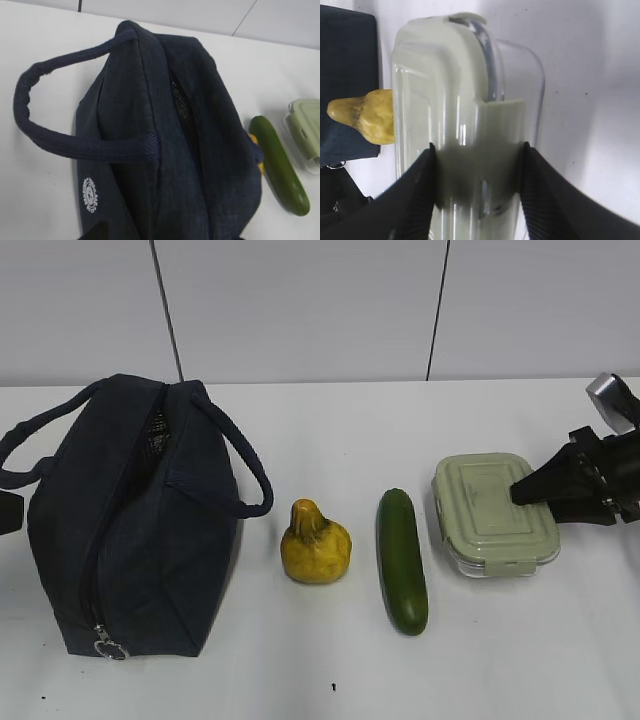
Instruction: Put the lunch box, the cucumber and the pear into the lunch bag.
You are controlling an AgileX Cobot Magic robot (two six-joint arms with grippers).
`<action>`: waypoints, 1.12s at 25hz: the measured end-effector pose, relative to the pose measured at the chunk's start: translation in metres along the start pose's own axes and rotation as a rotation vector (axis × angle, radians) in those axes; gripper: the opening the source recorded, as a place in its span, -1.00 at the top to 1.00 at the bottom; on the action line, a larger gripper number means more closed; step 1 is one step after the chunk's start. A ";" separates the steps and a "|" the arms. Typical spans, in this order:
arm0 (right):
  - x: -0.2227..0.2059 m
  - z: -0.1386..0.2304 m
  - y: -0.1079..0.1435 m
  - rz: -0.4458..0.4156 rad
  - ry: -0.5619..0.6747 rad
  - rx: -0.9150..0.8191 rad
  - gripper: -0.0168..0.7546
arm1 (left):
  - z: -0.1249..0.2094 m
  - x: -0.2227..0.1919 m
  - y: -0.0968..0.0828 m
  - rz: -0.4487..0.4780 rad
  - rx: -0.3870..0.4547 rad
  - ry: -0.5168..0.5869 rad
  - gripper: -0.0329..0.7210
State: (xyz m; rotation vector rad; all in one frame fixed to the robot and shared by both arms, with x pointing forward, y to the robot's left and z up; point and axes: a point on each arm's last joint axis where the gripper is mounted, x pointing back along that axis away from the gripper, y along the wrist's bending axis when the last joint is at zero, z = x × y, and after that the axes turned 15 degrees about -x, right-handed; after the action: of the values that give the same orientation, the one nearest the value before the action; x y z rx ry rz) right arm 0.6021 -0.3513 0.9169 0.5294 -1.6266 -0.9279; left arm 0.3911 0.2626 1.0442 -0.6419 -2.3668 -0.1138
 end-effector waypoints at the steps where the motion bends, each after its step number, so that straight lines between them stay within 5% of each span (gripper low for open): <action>1: 0.000 0.000 0.000 0.000 0.000 -0.003 -0.01 | 0.000 -0.005 0.003 -0.003 -0.006 0.013 -0.25; 18: 0.000 0.000 0.000 -0.008 -0.006 -0.038 -0.01 | 0.002 -0.052 0.019 0.051 0.032 0.085 -0.21; 21: 0.000 0.000 0.000 -0.008 -0.006 -0.040 -0.01 | 0.003 -0.061 0.014 0.083 0.004 0.109 0.02; 25: 0.000 0.000 0.000 -0.008 -0.006 -0.056 -0.01 | 0.002 -0.064 0.009 0.098 -0.021 0.110 0.72; 28: 0.000 0.000 0.001 -0.008 -0.007 -0.068 -0.01 | 0.002 -0.064 0.010 0.094 -0.021 0.108 0.92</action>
State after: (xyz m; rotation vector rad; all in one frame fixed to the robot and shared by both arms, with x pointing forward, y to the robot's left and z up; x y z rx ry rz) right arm 0.6024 -0.3510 0.9179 0.4864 -1.5941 -0.9886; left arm 0.4363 0.2446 1.0010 -0.7380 -2.2302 -0.1292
